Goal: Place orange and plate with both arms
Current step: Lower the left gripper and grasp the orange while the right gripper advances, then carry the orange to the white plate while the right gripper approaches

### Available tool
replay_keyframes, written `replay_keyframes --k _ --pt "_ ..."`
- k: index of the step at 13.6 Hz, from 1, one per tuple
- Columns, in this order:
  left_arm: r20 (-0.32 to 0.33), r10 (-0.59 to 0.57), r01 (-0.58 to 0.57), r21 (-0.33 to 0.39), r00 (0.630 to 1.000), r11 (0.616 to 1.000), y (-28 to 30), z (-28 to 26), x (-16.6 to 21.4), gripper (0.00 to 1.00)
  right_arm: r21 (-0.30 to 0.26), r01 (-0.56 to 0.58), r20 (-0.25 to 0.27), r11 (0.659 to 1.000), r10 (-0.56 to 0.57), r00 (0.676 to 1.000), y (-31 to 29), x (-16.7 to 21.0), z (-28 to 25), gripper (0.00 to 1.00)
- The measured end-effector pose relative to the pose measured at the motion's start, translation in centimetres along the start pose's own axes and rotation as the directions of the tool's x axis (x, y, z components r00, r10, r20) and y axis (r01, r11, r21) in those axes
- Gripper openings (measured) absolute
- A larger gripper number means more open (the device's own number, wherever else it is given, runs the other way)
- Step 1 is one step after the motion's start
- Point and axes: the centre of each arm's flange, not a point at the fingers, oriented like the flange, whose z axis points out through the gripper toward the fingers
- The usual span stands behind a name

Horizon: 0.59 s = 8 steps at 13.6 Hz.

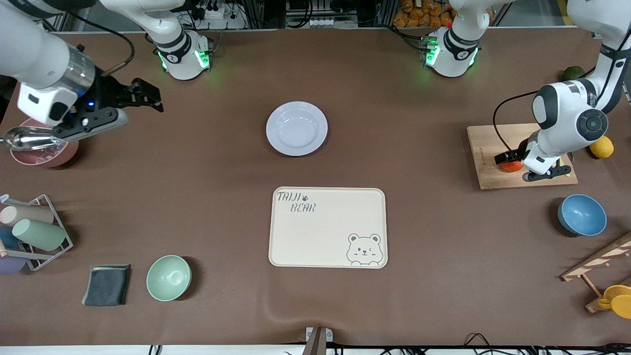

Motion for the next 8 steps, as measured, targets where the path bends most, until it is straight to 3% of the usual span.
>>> replay_keyframes --k 5,8 --pt "0.007 0.023 -0.023 0.003 1.0 1.0 -0.1 -0.4 0.3 1.0 0.002 0.02 -0.033 1.0 -0.02 0.999 -1.0 0.9 0.4 1.0" --pt "0.011 0.05 -0.051 0.01 0.999 0.999 -0.3 -1.0 0.7 1.0 0.012 0.007 -0.006 1.0 -0.007 1.0 0.0 3.5 3.9 1.0"
